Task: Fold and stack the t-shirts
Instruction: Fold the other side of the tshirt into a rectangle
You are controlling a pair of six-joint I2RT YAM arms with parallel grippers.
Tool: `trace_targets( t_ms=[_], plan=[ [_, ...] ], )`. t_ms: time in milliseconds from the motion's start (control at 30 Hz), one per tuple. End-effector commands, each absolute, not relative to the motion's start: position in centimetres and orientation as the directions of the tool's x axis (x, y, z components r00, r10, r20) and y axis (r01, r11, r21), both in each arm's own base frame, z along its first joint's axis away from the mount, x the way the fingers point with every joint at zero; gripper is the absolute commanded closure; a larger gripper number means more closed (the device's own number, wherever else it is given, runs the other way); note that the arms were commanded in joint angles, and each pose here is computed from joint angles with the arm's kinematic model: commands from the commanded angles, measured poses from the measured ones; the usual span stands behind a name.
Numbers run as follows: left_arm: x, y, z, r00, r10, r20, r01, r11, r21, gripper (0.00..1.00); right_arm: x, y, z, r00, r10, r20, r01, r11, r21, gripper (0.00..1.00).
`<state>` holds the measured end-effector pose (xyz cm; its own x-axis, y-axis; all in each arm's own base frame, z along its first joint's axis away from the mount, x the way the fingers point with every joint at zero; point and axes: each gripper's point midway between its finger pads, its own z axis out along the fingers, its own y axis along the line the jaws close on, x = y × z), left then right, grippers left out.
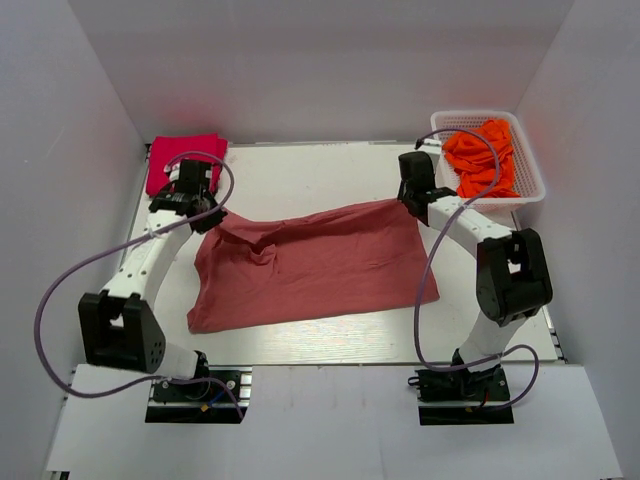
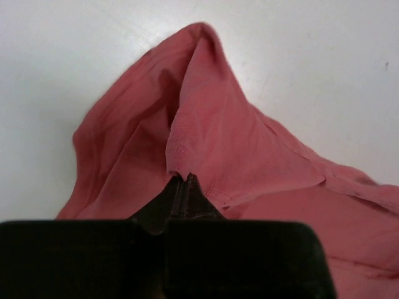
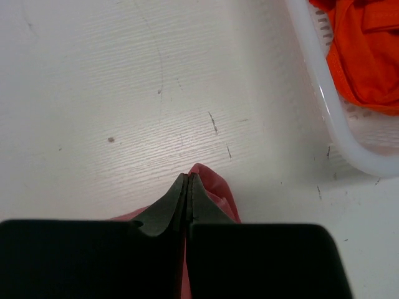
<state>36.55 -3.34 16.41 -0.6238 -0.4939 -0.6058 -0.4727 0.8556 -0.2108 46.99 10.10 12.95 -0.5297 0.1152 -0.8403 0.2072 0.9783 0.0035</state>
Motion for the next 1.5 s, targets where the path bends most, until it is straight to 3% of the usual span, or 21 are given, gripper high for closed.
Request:
trace_targets(
  t_ms=[0,400,667,700,800,833,867,900,933,1000,1167,1300,1367,1467],
  plan=[
    [32.2,-3.0,16.6,-0.642,-0.531,-0.553,-0.512,0.834,-0.207,1.00,46.1,10.0,14.3,-0.496,0.090,-0.864,0.187,0.982,-0.006,1.00],
    [21.7,-5.0,11.3,-0.727,-0.597,-0.341,-0.541,0.803,-0.252,1.00,43.1,9.9,15.5,-0.490,0.073,-0.869,0.129,0.992,0.011,1.00],
    [18.5,-6.3,8.6,-0.750,-0.608,-0.259,-0.539,0.790,-0.294,1.00,40.7,8.5,13.6,-0.522,0.068,-0.850,0.151,0.988,-0.014,1.00],
    [18.5,-6.3,8.7,-0.744,-0.618,-0.256,-0.548,0.782,-0.297,0.94,40.4,8.5,13.4,-0.526,0.081,-0.847,0.161,0.987,-0.006,1.00],
    [18.1,-5.9,8.3,-0.750,-0.617,-0.237,-0.566,0.785,-0.251,0.64,38.8,8.1,10.9,-0.574,0.121,-0.810,0.203,0.979,0.002,1.00],
    [17.8,-5.9,8.1,-0.755,-0.616,-0.224,-0.571,0.786,-0.237,0.56,38.5,7.6,10.8,-0.566,0.152,-0.811,0.242,0.970,0.012,0.92],
    [17.8,-5.9,8.2,-0.758,-0.616,-0.216,-0.574,0.786,-0.228,0.43,37.3,7.0,9.6,-0.599,0.152,-0.786,0.263,0.965,-0.014,0.73],
    [17.5,-5.8,8.5,-0.761,-0.615,-0.206,-0.577,0.787,-0.218,0.17,36.8,6.5,9.0,-0.592,0.197,-0.782,0.315,0.949,0.000,0.33],
    [17.4,-5.4,8.5,-0.760,-0.615,-0.211,-0.585,0.788,-0.193,0.11,36.4,5.4,8.8,-0.585,0.209,-0.783,0.359,0.933,-0.019,0.10],
    [17.5,-5.0,9.7,-0.754,-0.616,-0.229,-0.589,0.788,-0.178,0.02,35.5,4.5,8.7,-0.595,0.214,-0.775,0.407,0.911,-0.061,0.10],
    [19.5,-4.3,13.3,-0.751,-0.574,-0.325,-0.543,0.818,-0.189,0.01,35.8,4.5,12.0,-0.562,0.196,-0.804,0.390,0.920,-0.049,0.10],
    [25.0,-5.6,13.8,-0.719,-0.551,-0.423,-0.464,0.834,-0.299,0.01,36.4,8.8,13.5,-0.571,0.165,-0.804,0.161,0.983,0.087,0.10],
    [27.5,-6.6,12.7,-0.720,-0.552,-0.420,-0.443,0.832,-0.334,0.01,37.0,12.1,13.6,-0.571,0.133,-0.810,-0.010,0.985,0.170,0.10],
    [31.9,-8.8,10.8,-0.725,-0.551,-0.414,-0.383,0.822,-0.422,0.01,37.5,14.7,11.8,-0.625,0.104,-0.774,-0.105,0.971,0.216,0.10]
  ],
)
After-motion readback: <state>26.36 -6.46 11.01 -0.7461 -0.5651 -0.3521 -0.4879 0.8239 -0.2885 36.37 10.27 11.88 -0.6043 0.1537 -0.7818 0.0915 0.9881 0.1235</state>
